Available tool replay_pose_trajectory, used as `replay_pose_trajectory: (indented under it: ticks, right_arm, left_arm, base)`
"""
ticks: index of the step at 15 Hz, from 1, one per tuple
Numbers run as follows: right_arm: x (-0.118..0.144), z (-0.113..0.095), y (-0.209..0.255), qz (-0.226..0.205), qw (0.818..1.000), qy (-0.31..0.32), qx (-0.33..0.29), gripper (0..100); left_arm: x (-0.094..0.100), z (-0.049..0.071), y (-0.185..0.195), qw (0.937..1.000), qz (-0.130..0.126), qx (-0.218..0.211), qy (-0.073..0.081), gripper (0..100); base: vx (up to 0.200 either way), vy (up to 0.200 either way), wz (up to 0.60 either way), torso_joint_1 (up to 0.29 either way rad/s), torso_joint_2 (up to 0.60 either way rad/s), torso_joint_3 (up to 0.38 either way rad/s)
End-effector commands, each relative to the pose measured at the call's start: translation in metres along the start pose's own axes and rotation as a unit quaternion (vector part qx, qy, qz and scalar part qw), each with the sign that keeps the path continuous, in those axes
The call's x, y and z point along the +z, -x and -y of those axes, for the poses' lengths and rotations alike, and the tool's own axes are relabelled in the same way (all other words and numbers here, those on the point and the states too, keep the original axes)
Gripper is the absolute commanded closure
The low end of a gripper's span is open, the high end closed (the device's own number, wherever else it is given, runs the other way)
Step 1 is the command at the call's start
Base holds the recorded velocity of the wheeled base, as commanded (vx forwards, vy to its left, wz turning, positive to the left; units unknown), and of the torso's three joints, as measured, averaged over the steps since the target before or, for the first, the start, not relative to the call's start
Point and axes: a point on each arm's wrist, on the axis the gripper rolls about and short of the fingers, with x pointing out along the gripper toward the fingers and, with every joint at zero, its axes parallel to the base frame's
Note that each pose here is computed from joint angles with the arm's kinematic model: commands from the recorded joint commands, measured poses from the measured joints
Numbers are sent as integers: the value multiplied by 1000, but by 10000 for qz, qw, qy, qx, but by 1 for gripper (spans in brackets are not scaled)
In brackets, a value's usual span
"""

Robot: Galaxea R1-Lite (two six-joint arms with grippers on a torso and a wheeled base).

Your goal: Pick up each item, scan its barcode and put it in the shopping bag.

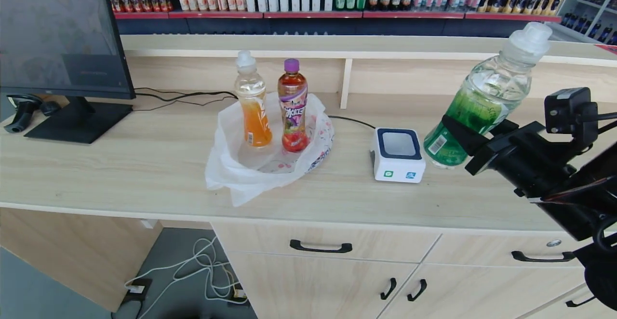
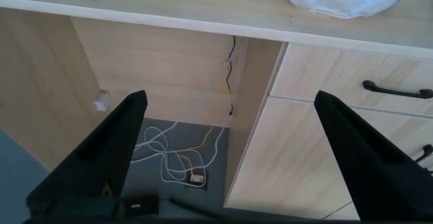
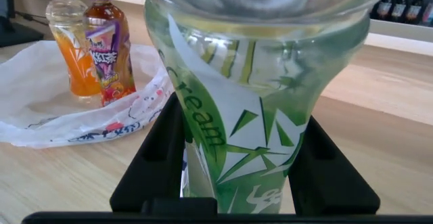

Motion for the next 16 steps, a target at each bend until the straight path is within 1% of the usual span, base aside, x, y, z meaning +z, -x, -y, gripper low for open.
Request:
replay_pose_trajectory:
  ticks: [1,2,4,6,8,9,10,11,14,16]
  right_arm:
    - [-3,-2,1,-49,9999,140,43,100]
    - [-3,-2,0,-32,9996,266,49,100]
    - [2,-8,-16,219,9975,657,161,100]
    - [1,-6,-30,369,9926,1147,131,100]
    - [-3,-11,-32,321,9903,1335,202,100]
    - [-7,-22,-31,259,9905,1298,379,100]
    - [-14,-27,-29,137,9896,1350,473,100]
    - [-17,-28,-30,103,9871,1525,485,100]
    - [-16,-25,-34,187,9760,2131,418,100]
    - [-15,-24,-34,231,9693,2415,392,100]
  left_arm:
    - [0,0,0,10000,1,1,1,0]
    - [0,0,0,10000,1,1,1,0]
    - [0,0,0,10000,1,1,1,0]
    - [0,0,0,10000,1,1,1,0]
    - [0,0,0,10000,9,1,1,0]
    - [0,0,0,10000,1,1,1,0]
    - [0,0,0,10000,9,1,1,0]
    - [0,0,0,10000,9,1,-7,0]
    - [0,0,0,10000,9,1,-14,0]
    - [0,0,0,10000,9,1,-7,0]
  base:
    - [0,0,0,0,0,0]
    - [0,0,0,0,0,0]
    - [0,0,0,0,0,0]
    - [0,0,0,0,0,0]
    - [0,0,0,0,0,0]
    - [0,0,0,0,0,0]
    - [0,0,0,0,0,0]
    - [0,0,0,0,0,0]
    - [0,0,0,0,0,0]
    - [0,0,0,0,0,0]
